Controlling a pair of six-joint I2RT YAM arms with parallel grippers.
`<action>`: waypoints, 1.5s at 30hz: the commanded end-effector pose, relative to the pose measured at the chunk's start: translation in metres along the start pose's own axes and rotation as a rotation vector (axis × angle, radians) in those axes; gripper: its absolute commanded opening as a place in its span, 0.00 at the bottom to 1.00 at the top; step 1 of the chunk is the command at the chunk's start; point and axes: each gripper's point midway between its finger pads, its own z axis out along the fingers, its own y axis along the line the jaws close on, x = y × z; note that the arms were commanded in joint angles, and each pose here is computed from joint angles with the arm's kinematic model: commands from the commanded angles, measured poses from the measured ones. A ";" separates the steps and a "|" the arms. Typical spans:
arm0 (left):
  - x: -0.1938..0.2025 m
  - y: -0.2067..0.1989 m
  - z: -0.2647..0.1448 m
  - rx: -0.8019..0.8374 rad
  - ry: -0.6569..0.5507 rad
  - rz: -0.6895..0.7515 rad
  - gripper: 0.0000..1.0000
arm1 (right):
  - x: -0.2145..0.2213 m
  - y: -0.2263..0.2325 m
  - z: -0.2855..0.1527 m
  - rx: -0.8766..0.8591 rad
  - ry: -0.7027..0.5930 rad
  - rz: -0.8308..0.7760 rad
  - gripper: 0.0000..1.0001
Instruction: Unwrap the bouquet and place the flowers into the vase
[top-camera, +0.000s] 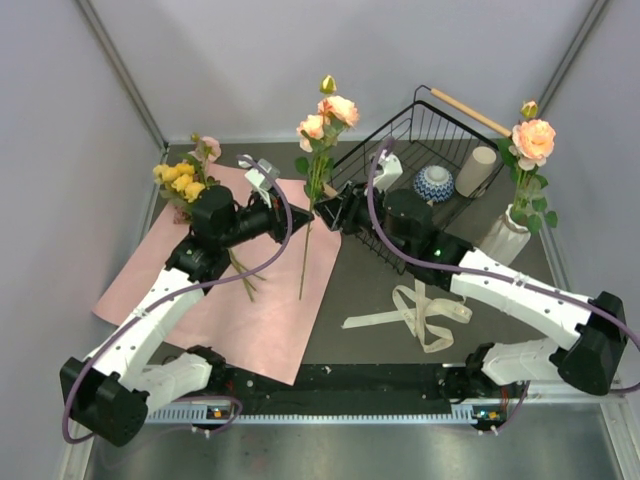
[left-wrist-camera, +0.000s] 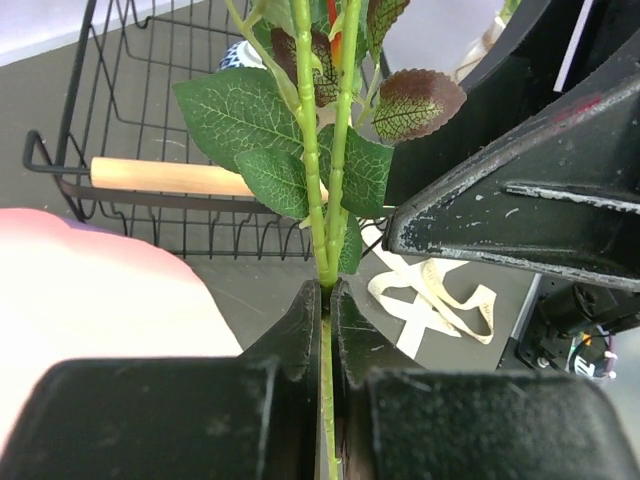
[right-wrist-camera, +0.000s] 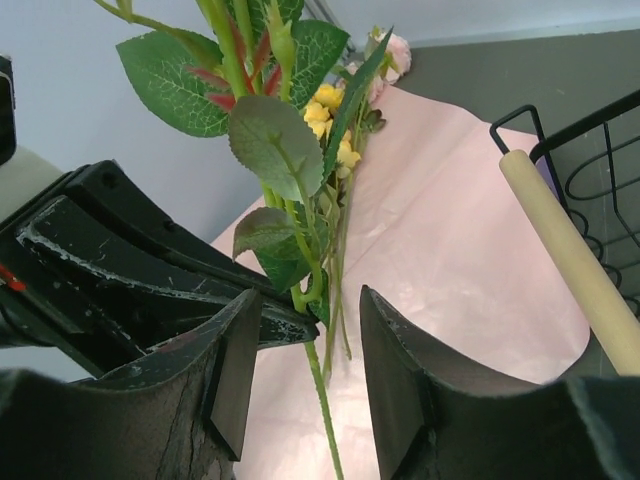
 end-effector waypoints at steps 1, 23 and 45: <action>-0.026 0.003 -0.004 -0.060 -0.059 0.071 0.00 | -0.019 0.019 0.004 -0.026 -0.027 0.019 0.42; -0.018 0.020 -0.003 -0.191 -0.014 0.119 0.00 | -0.015 0.016 0.037 0.094 0.013 0.043 0.24; -0.011 0.014 0.001 -0.185 0.018 0.162 0.00 | -0.010 0.009 0.052 0.146 0.019 0.029 0.31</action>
